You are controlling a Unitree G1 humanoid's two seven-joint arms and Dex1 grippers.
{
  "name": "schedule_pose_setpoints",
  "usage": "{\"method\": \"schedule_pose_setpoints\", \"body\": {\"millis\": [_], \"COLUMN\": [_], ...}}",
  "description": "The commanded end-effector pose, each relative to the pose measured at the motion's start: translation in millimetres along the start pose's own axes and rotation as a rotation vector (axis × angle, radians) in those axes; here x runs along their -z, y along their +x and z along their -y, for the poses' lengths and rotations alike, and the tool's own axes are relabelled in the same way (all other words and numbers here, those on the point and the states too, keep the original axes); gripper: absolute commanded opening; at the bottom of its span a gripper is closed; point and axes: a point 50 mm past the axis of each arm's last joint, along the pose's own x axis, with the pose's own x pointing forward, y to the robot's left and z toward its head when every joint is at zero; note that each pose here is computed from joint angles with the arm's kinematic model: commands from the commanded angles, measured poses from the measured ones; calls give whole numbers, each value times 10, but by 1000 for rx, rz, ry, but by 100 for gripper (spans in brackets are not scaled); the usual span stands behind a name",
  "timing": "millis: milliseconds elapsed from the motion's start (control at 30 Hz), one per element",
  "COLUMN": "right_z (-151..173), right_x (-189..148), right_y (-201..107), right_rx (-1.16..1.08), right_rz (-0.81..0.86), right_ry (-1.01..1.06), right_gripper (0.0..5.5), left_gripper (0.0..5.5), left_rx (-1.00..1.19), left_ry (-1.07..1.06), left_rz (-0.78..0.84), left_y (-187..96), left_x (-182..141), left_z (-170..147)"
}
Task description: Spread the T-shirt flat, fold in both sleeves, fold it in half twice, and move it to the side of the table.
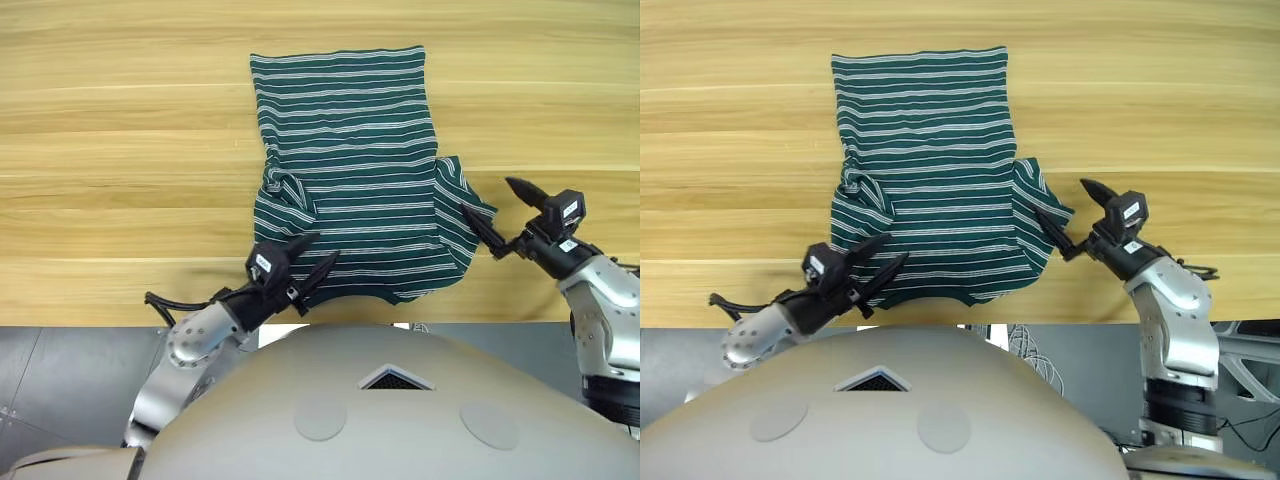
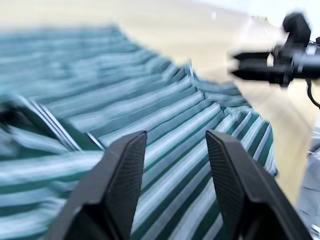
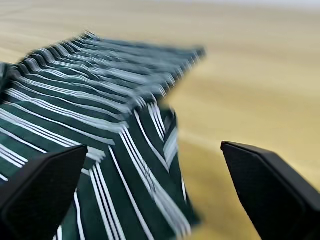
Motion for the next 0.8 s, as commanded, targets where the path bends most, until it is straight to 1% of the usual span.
{"method": "schedule_pose_setpoints", "body": {"millis": [33, 133, 167, 200, 300, 433, 533, 567, 600, 700, 800], "right_z": [104, 147, 162, 168, 145, 79, 85, 88, 82, 63, 65], "right_x": [119, 188, 211, 220, 229, 151, 107, 101, 97, 93, 83], "right_y": [-27, 9, 14, 19, 9, -31, -76, -84, -90, -67, -29], "right_rx": [93, 121, 132, 130, 98, 35, 28, 27, 24, 10, 10], "right_rz": [-96, -171, -194, -210, -233, -235, -242, -245, -246, -242, -231], "right_ry": [143, 198, 210, 216, 219, 199, 169, 162, 155, 151, 134], "right_gripper": [494, 494, 476, 470, 414, 349, 291, 281, 257, 192, 142], "left_gripper": [204, 204, 208, 208, 208, 208, 208, 208, 208, 208, 208], "left_rx": [-82, -165, -187, -201, -214, -196, -198, -199, -199, -202, -203], "left_ry": [157, 167, 154, 139, 119, 103, 94, 90, 88, 79, 73], "left_rz": [25, -61, -94, -124, -175, -192, -194, -193, -192, -191, -190], "left_y": [-90, -110, -114, -114, -107, -121, -128, -129, -133, -141, -138], "left_x": [-3, 220, 311, 396, 537, 580, 581, 579, 576, 572, 573], "left_z": [-104, -165, -178, -181, -178, -134, -119, -116, -113, -101, -93]}}
